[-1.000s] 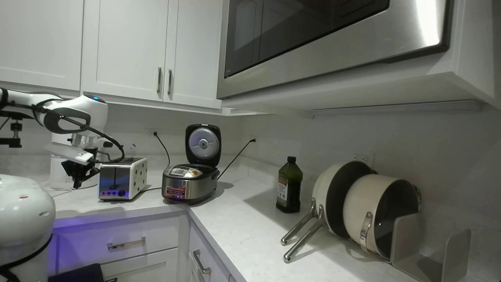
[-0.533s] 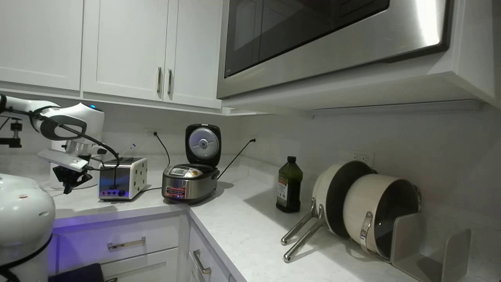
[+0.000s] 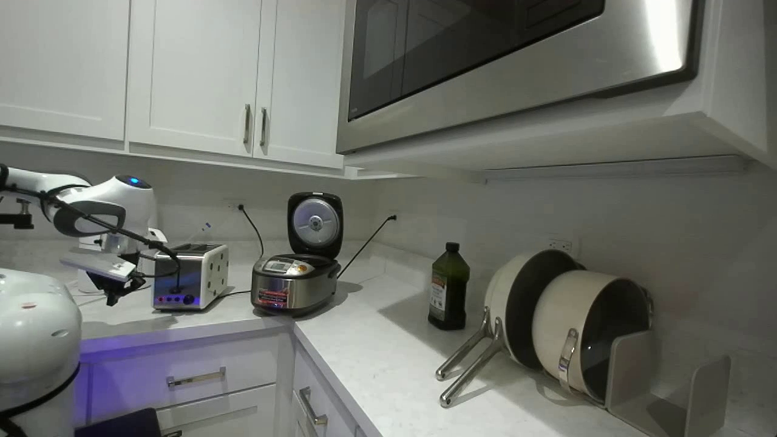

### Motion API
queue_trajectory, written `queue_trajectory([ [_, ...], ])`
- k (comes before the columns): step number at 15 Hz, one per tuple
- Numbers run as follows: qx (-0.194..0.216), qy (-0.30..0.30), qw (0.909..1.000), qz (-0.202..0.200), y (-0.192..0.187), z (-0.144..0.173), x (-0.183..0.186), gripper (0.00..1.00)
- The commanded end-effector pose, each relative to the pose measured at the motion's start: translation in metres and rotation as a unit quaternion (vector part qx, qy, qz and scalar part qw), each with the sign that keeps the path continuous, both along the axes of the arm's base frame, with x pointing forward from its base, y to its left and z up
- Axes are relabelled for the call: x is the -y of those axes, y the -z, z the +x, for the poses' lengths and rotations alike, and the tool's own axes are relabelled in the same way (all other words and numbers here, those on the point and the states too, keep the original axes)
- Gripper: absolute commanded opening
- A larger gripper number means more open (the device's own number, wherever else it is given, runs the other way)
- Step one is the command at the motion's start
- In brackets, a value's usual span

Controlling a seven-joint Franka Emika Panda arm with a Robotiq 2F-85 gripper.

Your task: Press the button to release the lever on the toaster upwards

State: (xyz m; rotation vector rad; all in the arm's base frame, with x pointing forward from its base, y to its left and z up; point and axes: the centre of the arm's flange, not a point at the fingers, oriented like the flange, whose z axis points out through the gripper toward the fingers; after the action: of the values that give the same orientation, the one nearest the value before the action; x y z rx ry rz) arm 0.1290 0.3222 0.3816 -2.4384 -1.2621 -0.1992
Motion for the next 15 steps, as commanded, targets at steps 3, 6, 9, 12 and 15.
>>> queue_trajectory([
  [3, 0.052, 0.012, 0.9980, 0.035, 0.031, 0.009, 0.001, 0.00],
  [6, 0.090, 0.029, 0.9942, 0.053, 0.031, 0.017, -0.002, 0.00],
  [9, 0.112, 0.040, 0.9905, 0.068, 0.030, 0.023, -0.002, 0.00],
  [12, 0.125, 0.040, 0.9887, 0.073, 0.033, 0.029, -0.003, 0.00],
  [15, 0.132, 0.037, 0.9879, 0.073, 0.037, 0.032, -0.002, 0.00],
])
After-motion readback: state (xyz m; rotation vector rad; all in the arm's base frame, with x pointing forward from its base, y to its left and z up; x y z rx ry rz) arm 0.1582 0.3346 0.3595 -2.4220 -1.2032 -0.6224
